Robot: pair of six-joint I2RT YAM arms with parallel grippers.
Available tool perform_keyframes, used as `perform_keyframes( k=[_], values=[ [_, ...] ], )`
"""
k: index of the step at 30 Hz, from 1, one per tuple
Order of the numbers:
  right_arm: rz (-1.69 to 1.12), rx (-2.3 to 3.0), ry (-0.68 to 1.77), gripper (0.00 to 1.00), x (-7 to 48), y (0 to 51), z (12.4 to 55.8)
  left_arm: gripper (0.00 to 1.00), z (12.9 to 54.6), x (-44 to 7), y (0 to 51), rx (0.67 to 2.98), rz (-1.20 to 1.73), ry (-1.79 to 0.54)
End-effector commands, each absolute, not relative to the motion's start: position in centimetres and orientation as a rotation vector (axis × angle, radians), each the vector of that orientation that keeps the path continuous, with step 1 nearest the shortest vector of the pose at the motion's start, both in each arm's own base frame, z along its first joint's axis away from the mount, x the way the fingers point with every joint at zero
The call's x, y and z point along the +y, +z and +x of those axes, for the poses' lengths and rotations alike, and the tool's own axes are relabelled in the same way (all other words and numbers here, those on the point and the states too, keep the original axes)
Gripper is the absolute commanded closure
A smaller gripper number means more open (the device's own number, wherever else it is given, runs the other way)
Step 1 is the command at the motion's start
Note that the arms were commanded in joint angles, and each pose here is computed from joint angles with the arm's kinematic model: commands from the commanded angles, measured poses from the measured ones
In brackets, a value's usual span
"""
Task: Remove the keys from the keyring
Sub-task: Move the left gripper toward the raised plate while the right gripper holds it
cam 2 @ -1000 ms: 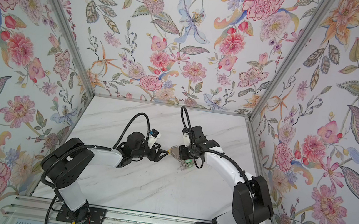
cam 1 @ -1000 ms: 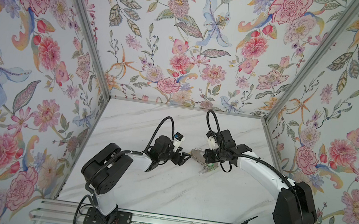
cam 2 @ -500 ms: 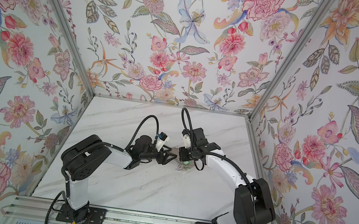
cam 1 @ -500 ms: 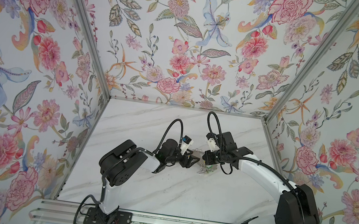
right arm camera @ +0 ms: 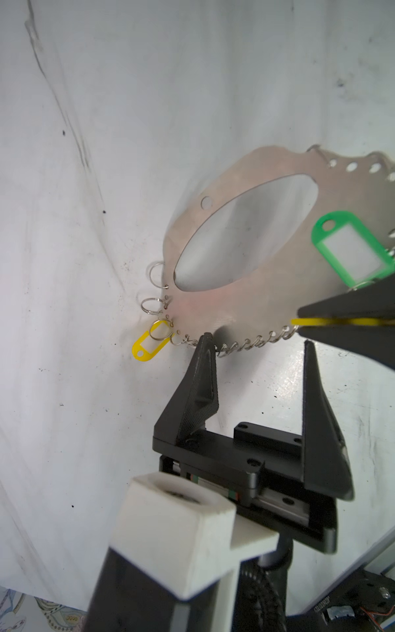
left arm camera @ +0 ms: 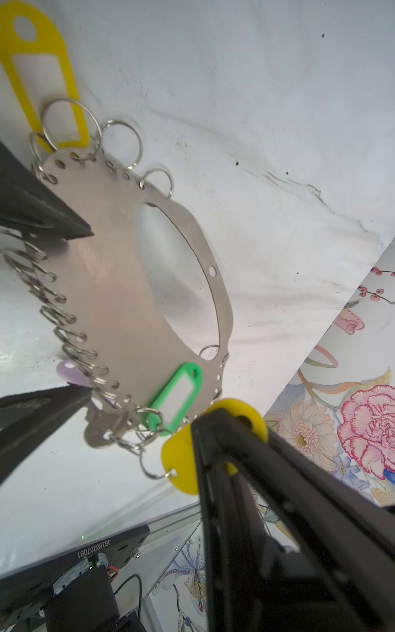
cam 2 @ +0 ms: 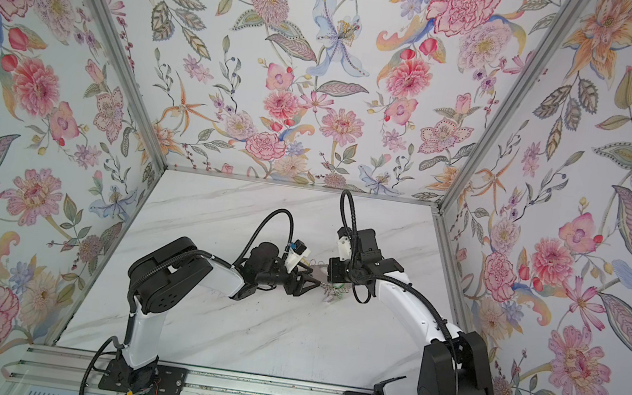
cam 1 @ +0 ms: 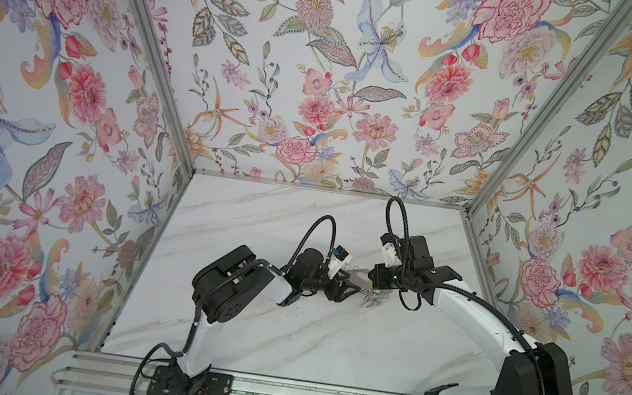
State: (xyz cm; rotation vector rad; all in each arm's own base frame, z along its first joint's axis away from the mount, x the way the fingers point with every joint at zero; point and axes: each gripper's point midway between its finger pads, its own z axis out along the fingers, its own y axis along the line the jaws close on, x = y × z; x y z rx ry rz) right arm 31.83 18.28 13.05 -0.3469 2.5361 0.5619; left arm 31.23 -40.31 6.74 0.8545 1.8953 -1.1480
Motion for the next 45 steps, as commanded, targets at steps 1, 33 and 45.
perform_keyframes(
  k=[1, 33, 45],
  values=[
    [-0.274, 2.500, 0.565, 0.95, 17.5, 13.7, 32.7, 0.30, 29.5, -41.3, 5.6, 1.905, 0.873, -1.219],
    [-0.451, 2.514, 0.646, 0.93, 17.9, 12.4, 33.8, 0.32, 35.7, -40.9, 6.8, 2.035, 1.015, -1.040],
    [-0.444, 2.503, 0.598, 0.92, 17.7, 12.5, 34.2, 0.33, 31.7, -42.6, 4.6, 2.135, 1.130, -1.234]
  ],
)
